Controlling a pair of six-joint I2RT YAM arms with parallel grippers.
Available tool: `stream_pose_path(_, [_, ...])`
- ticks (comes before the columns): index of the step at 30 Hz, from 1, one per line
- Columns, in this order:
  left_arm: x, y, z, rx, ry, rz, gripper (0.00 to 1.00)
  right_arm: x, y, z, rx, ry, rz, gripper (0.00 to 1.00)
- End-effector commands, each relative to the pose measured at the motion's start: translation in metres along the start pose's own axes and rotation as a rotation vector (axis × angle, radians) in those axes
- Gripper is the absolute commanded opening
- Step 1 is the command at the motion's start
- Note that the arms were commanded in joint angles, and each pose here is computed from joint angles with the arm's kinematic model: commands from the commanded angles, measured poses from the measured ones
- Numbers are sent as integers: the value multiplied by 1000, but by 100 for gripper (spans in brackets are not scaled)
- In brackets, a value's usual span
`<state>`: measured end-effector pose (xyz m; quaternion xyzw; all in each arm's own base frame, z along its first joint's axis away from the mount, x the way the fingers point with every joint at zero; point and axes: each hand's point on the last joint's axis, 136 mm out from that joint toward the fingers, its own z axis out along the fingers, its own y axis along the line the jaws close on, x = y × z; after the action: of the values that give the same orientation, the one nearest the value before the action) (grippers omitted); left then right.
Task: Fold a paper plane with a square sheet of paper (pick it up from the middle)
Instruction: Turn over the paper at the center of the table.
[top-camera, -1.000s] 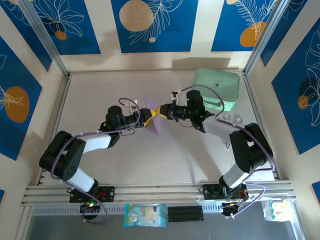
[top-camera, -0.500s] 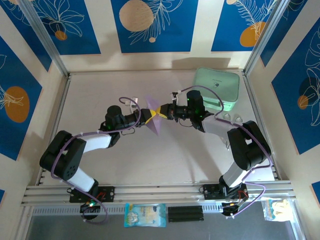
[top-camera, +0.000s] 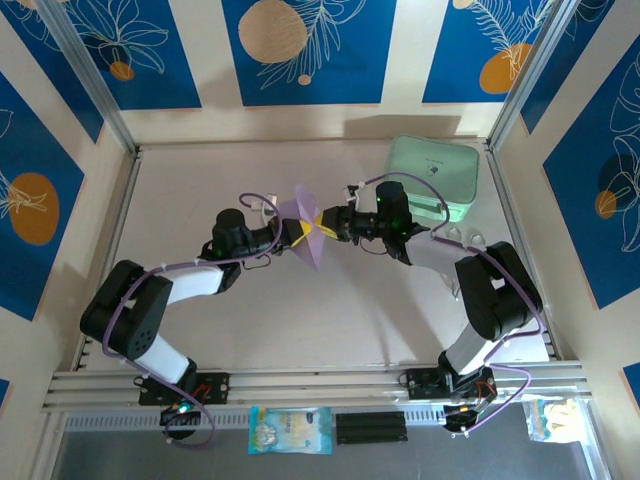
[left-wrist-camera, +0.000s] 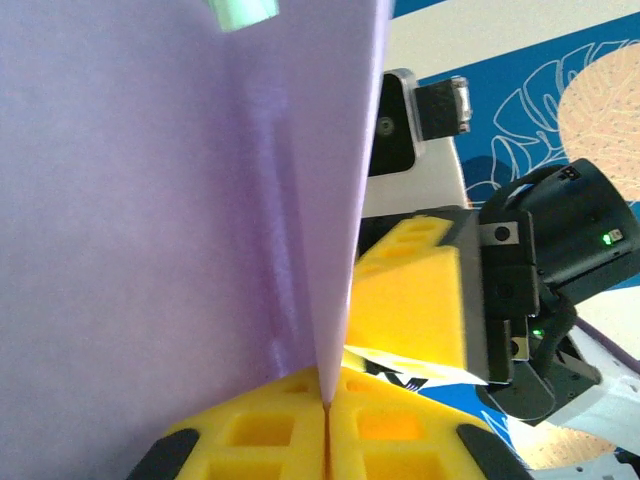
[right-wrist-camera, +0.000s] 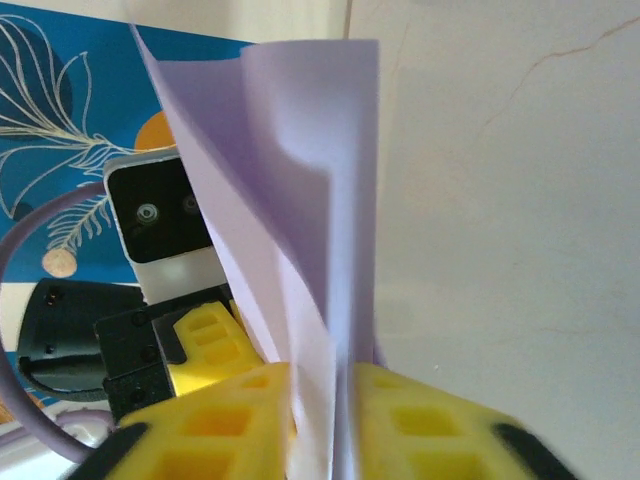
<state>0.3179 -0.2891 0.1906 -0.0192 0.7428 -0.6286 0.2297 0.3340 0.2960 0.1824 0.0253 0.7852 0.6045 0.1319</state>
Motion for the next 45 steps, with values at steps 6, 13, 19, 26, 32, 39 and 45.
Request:
stream_pose_path(6, [-6, 13, -9, -218, 23, 141, 9, -7, -23, -45, 270, -146, -101, 50])
stream_pose_path(13, [-17, 55, -61, -777, 106, 369, 9, -12, -39, -82, 488, -245, -197, 56])
stream_pose_path(19, [-37, 72, -95, -1205, 159, 590, 9, -12, -50, -93, 557, -271, -193, 56])
stream_pose_path(26, [-44, 100, -98, -1568, 256, 744, 8, -13, -62, -99, 583, -285, -153, 56])
stream_pose_path(32, [-39, 129, -81, -1702, 322, 801, 8, -13, -66, -107, 590, -302, -133, 55])
stream_pose_path(39, [-23, 158, -60, -1734, 376, 794, 11, -15, -72, -114, 593, -315, -108, 55])
stream_pose_path(45, [-6, 166, -43, -1672, 391, 741, 18, -16, -73, -114, 588, -316, -97, 55])
